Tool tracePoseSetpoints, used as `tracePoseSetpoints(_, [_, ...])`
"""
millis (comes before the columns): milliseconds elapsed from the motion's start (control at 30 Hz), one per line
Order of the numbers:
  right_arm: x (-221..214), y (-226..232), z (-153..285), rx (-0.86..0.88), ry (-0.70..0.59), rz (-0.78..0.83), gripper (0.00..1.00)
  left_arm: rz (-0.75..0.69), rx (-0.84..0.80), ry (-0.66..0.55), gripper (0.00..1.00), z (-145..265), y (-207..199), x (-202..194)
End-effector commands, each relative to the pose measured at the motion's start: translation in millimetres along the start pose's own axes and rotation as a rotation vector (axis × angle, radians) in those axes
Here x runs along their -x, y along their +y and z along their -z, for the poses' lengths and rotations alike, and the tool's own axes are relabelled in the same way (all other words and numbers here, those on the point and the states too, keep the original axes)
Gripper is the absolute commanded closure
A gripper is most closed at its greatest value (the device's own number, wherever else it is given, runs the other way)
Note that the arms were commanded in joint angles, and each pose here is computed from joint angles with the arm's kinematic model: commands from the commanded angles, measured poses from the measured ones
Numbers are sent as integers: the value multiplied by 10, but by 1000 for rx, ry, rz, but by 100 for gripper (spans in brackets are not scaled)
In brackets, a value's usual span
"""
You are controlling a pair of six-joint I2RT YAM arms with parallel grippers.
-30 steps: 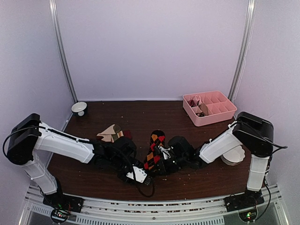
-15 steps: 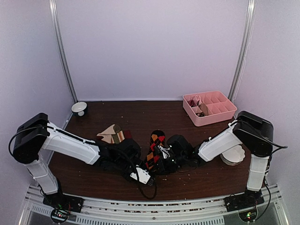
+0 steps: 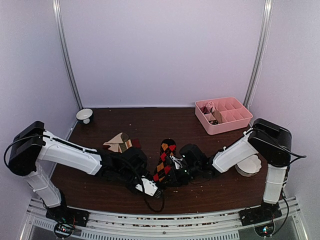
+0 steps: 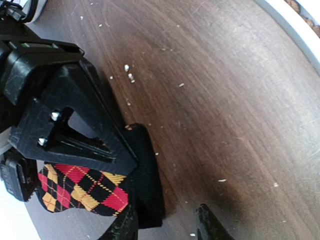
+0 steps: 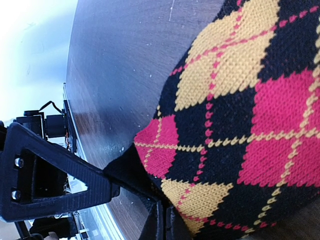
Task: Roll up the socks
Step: Roll the sock at the center of the board.
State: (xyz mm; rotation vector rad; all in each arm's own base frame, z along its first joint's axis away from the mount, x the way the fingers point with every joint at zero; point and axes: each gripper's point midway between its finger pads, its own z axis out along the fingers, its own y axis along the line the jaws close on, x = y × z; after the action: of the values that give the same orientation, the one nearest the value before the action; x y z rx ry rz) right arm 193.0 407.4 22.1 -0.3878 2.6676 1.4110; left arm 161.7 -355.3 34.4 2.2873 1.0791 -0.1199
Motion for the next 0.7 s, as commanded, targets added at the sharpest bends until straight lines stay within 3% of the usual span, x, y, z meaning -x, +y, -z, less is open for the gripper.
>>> tracePoseSetpoints(0, [-255, -402, -8, -104, 65, -85, 100, 35, -38, 4, 60, -55, 3, 17])
tracePoseSetpoints(333, [-257, -348, 36, -89, 61, -76, 100, 71, -80, 74, 65, -250, 79, -93])
tracePoseSetpoints(667, [-273, -352, 48, -68, 48, -86, 100, 112, -188, 133, 83, -281, -231, -309])
